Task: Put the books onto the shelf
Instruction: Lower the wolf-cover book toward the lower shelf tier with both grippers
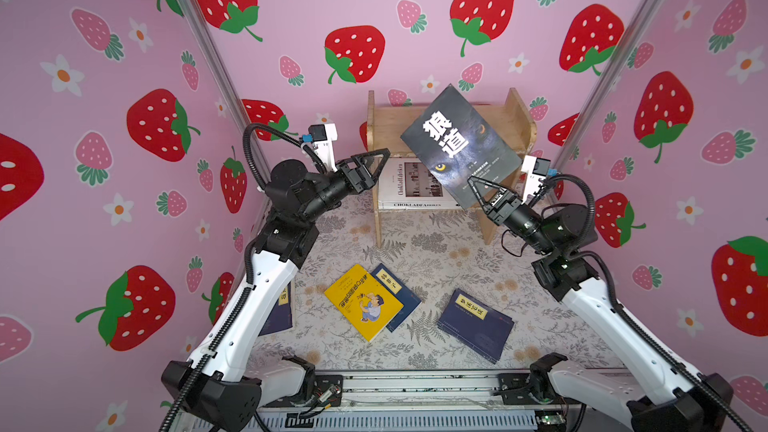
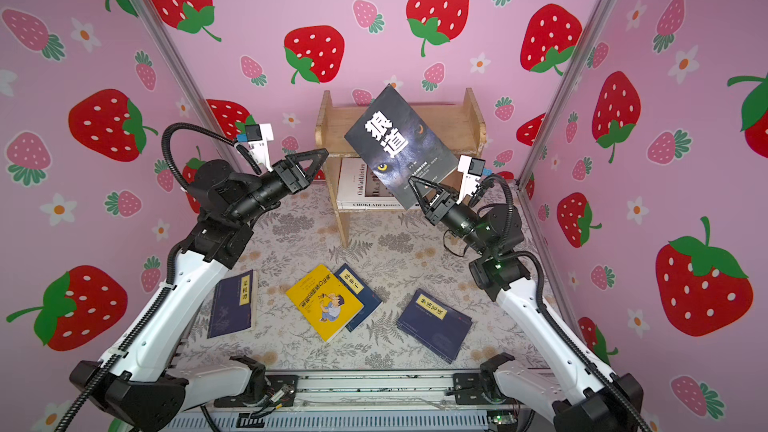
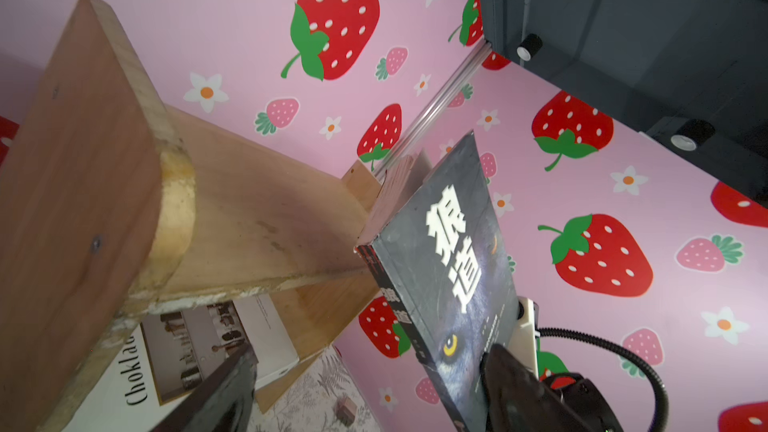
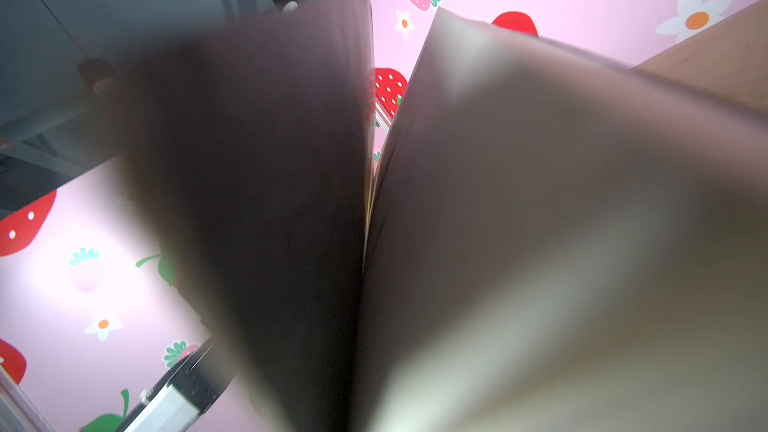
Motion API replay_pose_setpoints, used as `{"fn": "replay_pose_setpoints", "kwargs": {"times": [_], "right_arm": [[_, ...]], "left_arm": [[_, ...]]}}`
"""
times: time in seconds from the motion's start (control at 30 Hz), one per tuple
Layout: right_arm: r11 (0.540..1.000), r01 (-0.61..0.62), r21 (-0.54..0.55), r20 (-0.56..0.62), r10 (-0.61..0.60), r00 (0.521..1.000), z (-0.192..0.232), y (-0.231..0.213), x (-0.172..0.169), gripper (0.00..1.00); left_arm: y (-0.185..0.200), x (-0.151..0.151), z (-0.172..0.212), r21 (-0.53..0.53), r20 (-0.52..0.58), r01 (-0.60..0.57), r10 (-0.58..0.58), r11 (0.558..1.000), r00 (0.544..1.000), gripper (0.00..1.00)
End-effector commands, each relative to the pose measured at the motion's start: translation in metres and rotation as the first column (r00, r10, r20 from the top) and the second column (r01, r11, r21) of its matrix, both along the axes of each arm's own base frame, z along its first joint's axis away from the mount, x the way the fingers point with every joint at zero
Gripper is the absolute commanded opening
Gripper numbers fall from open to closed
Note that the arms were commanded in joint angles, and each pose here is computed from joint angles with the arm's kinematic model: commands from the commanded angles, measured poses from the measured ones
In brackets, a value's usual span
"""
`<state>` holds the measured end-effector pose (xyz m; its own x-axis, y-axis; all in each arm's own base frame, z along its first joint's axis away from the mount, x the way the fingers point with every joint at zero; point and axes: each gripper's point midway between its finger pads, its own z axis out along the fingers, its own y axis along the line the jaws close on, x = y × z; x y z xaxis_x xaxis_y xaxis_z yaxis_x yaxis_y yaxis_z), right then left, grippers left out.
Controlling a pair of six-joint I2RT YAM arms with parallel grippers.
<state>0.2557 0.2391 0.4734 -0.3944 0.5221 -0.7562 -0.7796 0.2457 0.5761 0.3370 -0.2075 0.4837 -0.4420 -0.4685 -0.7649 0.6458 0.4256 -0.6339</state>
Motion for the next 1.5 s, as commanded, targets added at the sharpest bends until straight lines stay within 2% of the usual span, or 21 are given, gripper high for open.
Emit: {"fn": "replay_pose_setpoints", "kwargs": {"times": [0.0,0.17,0.43,0.6,0.77,0.8,0.93,1.07,1.17,1.23,1.3,1.4,1.47], "right_arm": [[0.993,-0.074,-0.095,0.049,0.079,0.996,-0.001,-0.003,-0.032,0.09],[0.978,-0.179,-0.109,-0.027,0.178,0.984,-0.021,0.002,-0.047,0.09],[0.969,-0.237,-0.075,-0.080,0.231,0.970,-0.030,0.005,-0.051,0.09],[0.948,-0.318,-0.024,-0.089,0.315,0.945,-0.029,0.009,-0.059,0.08],[0.931,-0.364,-0.018,-0.130,0.359,0.924,-0.036,0.014,-0.059,0.09],[0.931,-0.366,-0.017,-0.143,0.360,0.922,-0.039,0.015,-0.058,0.09],[0.936,-0.352,-0.017,-0.171,0.344,0.923,-0.048,0.015,-0.051,0.10],[0.955,-0.296,-0.010,-0.199,0.289,0.937,-0.059,0.012,-0.035,0.12],[0.967,-0.255,0.003,-0.235,0.248,0.940,-0.069,0.011,-0.021,0.19],[0.973,-0.232,0.007,-0.269,0.226,0.936,-0.079,0.012,-0.012,0.33],[0.978,-0.208,0.009,-0.289,0.202,0.936,-0.087,0.012,-0.004,0.38],[0.986,-0.168,0.010,-0.335,0.162,0.928,-0.105,0.012,0.008,0.60],[0.988,-0.152,0.027,-0.361,0.152,0.920,-0.117,0.011,0.013,0.64]], "left_arm": [[-0.020,-0.030,-0.036,0.041,-0.078,0.218,-0.215,0.975,0.974,0.87],[-0.023,-0.041,-0.053,0.031,-0.081,0.255,-0.252,0.966,0.964,0.88],[-0.036,-0.063,-0.040,0.015,-0.011,0.347,-0.346,0.938,0.938,0.85],[-0.037,-0.055,-0.041,-0.011,-0.030,0.327,-0.327,0.945,0.944,0.82],[-0.037,-0.047,-0.036,-0.043,-0.021,0.308,-0.309,0.950,0.951,0.75],[-0.037,-0.046,-0.035,-0.049,-0.018,0.302,-0.303,0.952,0.953,0.73],[-0.035,-0.041,-0.029,-0.101,-0.004,0.284,-0.285,0.954,0.958,0.54],[-0.034,-0.039,-0.029,-0.133,-0.003,0.273,-0.276,0.953,0.961,0.31],[-0.029,-0.035,-0.037,-0.145,-0.032,0.230,-0.237,0.962,0.971,0.17],[-0.027,-0.032,-0.045,-0.161,-0.060,0.194,-0.206,0.968,0.977,0.11],[-0.025,-0.030,-0.053,-0.175,-0.086,0.157,-0.174,0.972,0.981,0.00],[-0.019,-0.027,-0.066,-0.197,-0.116,0.056,-0.080,0.979,0.990,0.00],[-0.013,-0.023,-0.074,-0.206,-0.119,-0.027,0.002,0.978,0.993,0.00]]}}
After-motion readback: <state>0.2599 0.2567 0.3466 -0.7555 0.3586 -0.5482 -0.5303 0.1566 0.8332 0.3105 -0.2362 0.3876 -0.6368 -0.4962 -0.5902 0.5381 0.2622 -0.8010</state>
